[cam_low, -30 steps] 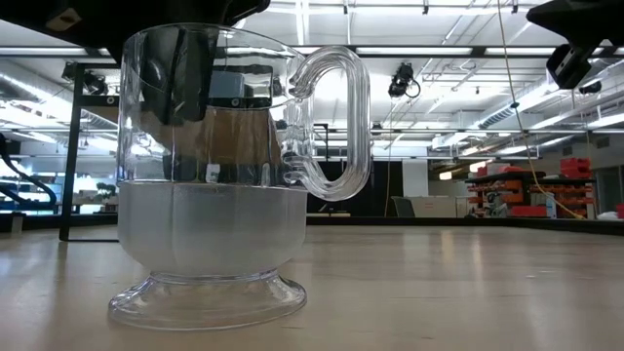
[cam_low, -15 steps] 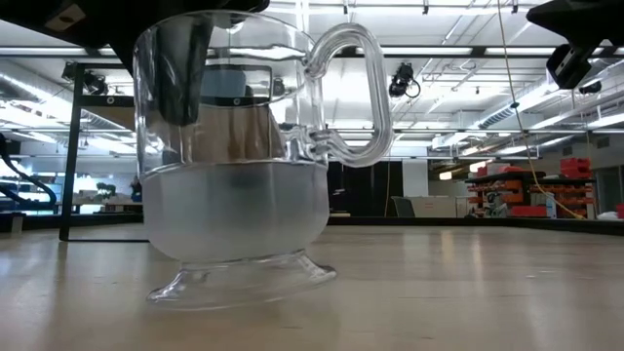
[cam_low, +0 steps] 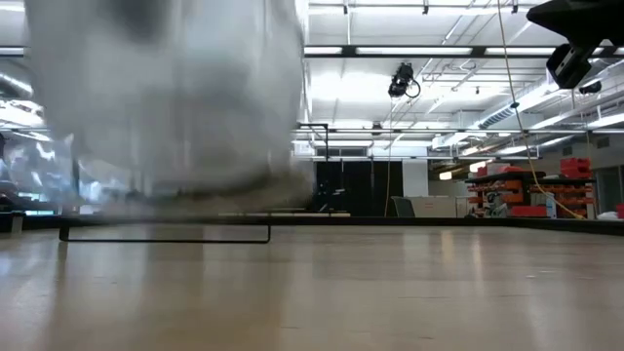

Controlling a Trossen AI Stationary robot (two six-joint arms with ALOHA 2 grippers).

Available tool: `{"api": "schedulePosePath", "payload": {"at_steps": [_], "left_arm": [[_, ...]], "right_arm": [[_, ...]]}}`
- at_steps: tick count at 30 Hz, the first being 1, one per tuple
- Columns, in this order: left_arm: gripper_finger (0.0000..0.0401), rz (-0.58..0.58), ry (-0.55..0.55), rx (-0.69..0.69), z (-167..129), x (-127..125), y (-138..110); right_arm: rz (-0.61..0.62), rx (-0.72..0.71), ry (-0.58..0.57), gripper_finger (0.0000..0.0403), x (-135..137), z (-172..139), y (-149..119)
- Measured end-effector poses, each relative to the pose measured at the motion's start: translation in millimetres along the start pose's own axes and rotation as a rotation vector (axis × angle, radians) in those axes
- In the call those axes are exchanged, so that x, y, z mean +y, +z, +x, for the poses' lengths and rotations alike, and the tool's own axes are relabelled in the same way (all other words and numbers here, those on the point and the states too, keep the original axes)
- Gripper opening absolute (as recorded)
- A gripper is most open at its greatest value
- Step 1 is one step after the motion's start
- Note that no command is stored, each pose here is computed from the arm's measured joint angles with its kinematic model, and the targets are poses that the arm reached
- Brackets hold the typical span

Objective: Stack small to large cups/mugs on shelf
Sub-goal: Put the transparent mug on the shelf

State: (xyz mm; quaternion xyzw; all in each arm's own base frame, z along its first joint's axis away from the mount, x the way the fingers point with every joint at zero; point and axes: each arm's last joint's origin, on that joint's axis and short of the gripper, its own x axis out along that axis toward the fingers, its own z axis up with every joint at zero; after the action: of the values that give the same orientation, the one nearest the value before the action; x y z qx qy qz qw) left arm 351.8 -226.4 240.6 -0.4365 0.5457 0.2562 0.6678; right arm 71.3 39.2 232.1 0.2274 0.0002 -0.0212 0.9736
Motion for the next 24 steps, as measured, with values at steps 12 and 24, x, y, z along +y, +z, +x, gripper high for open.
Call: {"api": "schedulePosePath", "payload": {"at_steps": [12, 24], "left_arm": [[0.0005, -0.079, -0.009, 0.037, -91.2, 33.6, -11.2], [0.0005, -0.104, -0.226, -0.085, -161.5, 57.4, -7.2]], "right_arm": [[0.000, 0.000, 0.000, 0.0016, 0.0, 0.0, 0.0], [-0.001, 0.000, 0.000, 0.0016, 0.0, 0.0, 0.0]]}}
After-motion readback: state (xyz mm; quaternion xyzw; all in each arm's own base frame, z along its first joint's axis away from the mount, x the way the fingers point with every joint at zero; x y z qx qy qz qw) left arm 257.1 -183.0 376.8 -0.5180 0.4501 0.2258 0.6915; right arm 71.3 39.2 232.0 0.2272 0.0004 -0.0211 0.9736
